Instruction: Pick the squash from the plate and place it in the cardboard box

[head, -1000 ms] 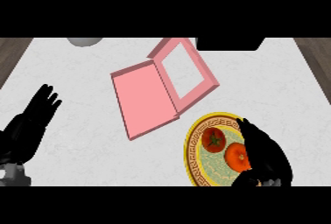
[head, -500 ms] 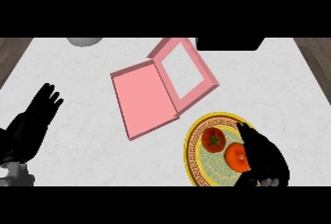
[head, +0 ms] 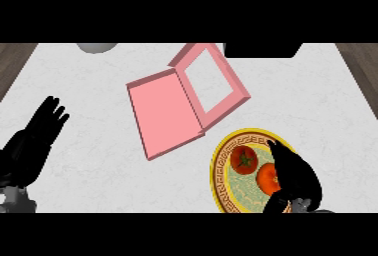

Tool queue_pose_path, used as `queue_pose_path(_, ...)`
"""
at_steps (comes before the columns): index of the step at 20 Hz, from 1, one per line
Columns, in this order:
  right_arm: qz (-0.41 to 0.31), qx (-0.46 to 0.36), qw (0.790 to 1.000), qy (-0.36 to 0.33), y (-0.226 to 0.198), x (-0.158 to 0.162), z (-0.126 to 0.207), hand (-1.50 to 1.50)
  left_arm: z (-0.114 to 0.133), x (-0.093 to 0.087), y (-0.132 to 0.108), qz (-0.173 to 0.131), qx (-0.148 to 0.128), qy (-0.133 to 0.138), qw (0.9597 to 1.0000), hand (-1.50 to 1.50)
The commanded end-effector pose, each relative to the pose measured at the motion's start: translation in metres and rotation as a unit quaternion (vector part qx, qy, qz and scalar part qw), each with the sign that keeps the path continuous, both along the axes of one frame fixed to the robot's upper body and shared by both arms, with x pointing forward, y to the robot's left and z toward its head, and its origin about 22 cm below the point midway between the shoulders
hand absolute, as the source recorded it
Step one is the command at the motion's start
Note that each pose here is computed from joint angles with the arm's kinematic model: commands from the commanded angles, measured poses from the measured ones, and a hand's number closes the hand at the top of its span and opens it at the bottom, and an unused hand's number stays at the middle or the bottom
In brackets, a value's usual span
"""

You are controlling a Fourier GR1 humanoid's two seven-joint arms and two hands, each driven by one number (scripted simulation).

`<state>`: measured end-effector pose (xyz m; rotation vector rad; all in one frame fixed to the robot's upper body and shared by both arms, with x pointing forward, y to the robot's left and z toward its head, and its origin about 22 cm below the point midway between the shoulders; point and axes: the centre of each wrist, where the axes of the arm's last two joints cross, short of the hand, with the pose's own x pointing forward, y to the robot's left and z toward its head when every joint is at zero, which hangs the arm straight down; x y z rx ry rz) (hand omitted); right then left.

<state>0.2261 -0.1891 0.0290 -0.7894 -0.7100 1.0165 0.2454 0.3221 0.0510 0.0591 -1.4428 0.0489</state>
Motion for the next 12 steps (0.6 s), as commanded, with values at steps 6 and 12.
queue_pose_path(6,0.043,0.003,0.998,-0.051,-0.011,0.001,-0.007,1.50,0.009,0.021,0.004,0.006,0.001,-0.001,1.0000,0.00)
queue_pose_path(12,0.045,0.006,0.997,-0.056,-0.009,0.027,-0.012,1.50,0.004,0.006,0.005,-0.002,-0.002,0.009,1.0000,0.00)
